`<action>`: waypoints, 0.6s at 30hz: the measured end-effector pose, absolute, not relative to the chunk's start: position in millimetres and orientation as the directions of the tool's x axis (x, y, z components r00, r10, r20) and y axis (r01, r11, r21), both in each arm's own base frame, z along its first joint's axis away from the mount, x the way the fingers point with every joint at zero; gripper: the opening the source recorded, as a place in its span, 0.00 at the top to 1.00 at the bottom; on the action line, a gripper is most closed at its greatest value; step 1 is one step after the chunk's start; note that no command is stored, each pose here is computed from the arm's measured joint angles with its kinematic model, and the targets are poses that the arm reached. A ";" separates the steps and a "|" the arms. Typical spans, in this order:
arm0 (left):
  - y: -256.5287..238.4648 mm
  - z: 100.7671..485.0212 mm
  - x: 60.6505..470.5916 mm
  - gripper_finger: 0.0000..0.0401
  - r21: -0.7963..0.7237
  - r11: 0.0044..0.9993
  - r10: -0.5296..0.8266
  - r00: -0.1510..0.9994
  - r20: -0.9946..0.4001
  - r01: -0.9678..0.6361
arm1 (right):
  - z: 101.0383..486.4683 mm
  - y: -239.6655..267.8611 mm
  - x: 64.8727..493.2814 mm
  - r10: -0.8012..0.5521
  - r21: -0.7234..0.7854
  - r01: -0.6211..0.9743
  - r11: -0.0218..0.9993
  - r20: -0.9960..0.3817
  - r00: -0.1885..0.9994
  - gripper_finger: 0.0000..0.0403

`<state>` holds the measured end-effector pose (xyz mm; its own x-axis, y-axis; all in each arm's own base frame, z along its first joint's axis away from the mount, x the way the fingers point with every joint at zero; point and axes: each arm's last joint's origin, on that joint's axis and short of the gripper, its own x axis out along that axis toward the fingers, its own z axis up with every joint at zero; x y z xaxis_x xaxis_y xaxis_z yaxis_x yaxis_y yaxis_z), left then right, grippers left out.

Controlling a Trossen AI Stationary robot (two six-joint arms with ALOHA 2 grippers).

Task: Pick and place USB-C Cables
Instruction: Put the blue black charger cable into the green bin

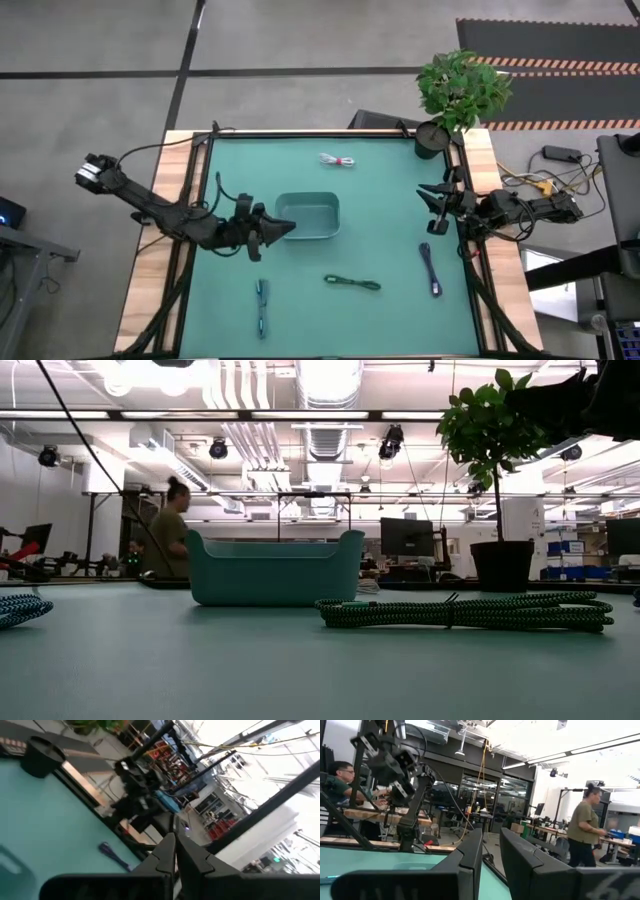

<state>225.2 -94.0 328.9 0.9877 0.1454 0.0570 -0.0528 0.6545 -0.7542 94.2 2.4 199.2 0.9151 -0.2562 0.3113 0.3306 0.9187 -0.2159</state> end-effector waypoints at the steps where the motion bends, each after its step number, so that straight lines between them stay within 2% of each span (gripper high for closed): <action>1: -96.6 334.7 227.5 1.00 -0.763 0.645 0.140 0.989 0.051 -0.052 | 199.3 2.4 94.2 -0.256 -0.216 0.331 0.919 0.311 0.915 0.85; 4: -104.4 347.3 234.8 1.00 -0.776 0.625 0.125 0.992 -0.006 -0.083 | 199.2 2.4 94.3 -0.256 -0.208 0.328 0.921 0.311 0.915 0.85; 7: -112.8 349.2 242.7 1.00 -0.802 0.571 0.117 0.984 -0.131 -0.174 | 199.3 2.3 94.2 -0.256 -0.201 0.327 0.923 0.311 0.915 0.85; 12: -130.6 335.5 255.5 1.00 -0.818 0.443 0.093 0.926 -0.367 -0.368 | 199.2 2.4 94.2 -0.256 -0.199 0.326 0.924 0.311 0.915 0.85; 18: -148.5 313.9 266.7 1.00 -0.795 0.295 0.006 0.833 -0.553 -0.530 | 199.3 2.4 94.2 -0.256 -0.189 0.324 0.927 0.311 0.915 0.85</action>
<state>266.7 -148.5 313.9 0.8333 0.0058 -0.5527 -0.5296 0.2947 -0.7954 94.2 2.4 199.3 0.9152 -0.2561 0.3112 0.3237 0.9271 -0.1890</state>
